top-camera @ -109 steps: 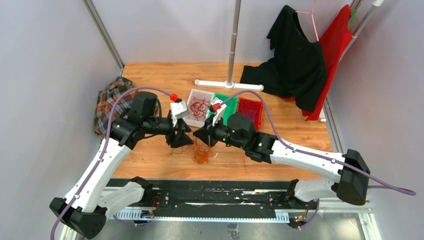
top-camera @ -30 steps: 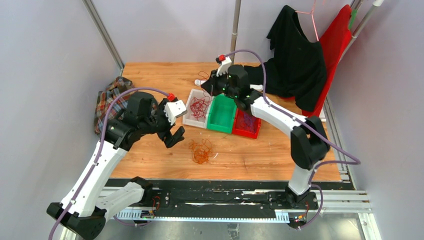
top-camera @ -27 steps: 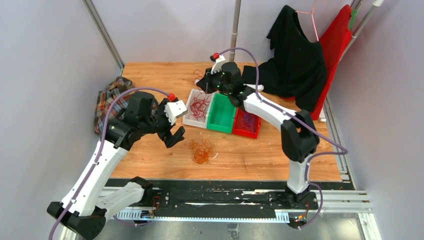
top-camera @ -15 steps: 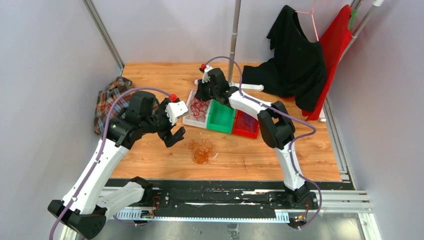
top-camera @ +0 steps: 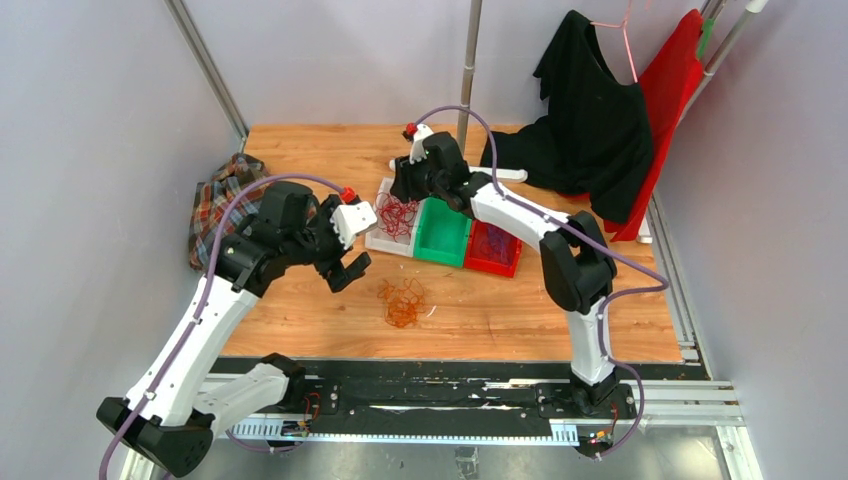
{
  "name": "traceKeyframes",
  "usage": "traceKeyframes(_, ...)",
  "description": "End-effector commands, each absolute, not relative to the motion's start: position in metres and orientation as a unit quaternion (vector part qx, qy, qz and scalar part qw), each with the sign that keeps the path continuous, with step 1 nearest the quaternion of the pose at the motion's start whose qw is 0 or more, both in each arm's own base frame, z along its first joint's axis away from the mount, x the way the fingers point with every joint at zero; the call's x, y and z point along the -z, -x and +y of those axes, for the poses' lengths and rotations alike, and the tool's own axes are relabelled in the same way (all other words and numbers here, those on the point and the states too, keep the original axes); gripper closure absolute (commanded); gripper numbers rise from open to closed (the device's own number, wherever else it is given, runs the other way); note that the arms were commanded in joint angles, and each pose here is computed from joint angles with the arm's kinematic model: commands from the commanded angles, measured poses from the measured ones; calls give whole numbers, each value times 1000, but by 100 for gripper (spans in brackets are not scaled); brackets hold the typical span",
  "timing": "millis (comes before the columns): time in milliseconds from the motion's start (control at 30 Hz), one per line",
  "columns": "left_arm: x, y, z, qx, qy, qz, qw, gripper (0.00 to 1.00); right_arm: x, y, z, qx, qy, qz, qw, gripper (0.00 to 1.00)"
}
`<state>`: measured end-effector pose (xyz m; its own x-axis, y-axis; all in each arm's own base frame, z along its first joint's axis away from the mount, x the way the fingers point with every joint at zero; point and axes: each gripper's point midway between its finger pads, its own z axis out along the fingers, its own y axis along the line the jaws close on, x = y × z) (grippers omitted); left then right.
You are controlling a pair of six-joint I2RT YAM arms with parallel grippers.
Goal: Untangle the cables
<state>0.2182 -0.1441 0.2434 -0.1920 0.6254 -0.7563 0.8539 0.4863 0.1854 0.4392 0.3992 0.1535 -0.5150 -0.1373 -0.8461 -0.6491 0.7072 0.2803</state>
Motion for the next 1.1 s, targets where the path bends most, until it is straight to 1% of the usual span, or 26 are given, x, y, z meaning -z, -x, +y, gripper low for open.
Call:
traceKeyframes(0, -247, -228, -140, 121, -483, 759, 420, 2, -177, -425, 399, -294, 253, 808, 443, 59)
traceKeyframes(67, -242, -228, -141, 124, -483, 760, 416, 2, -175, -420, 399, -295, 253, 810, 438, 60)
traceKeyframes(133, -232, -228, -142, 126, -487, 761, 409, 2, -189, -408, 396, -295, 260, 804, 446, 59)
traceKeyframes(200, -217, -231, -143, 125, -490, 764, 401, 2, -190, -392, 391, -284, 268, 802, 452, 56)
traceKeyframes(267, -202, -237, -146, 126, -491, 765, 397, 2, -198, -372, 380, -280, 269, 797, 462, 51)
traceKeyframes(367, -173, -246, -152, 135, -495, 770, 379, 2, -196, -346, 358, -278, 248, 799, 473, 44)
traceKeyframes(500, -143, -257, -166, 160, -506, 768, 358, 0, -179, -311, 319, -268, 211, 811, 475, 43)
traceKeyframes(533, -136, -259, -171, 170, -509, 767, 351, 1, -179, -304, 312, -272, 205, 808, 481, 43)
traceKeyframes(633, -118, -262, -183, 204, -516, 768, 319, 6, -184, -287, 297, -284, 187, 797, 499, 44)
traceKeyframes(833, -82, -269, -199, 250, -508, 783, 257, 18, -189, -274, 277, -291, 154, 785, 525, 50)
traceKeyframes(1000, -68, -264, -208, 282, -504, 783, 229, 32, -190, -271, 274, -295, 149, 783, 527, 58)
traceKeyframes(1067, -63, -262, -209, 286, -504, 784, 221, 40, -190, -269, 274, -297, 148, 784, 525, 61)
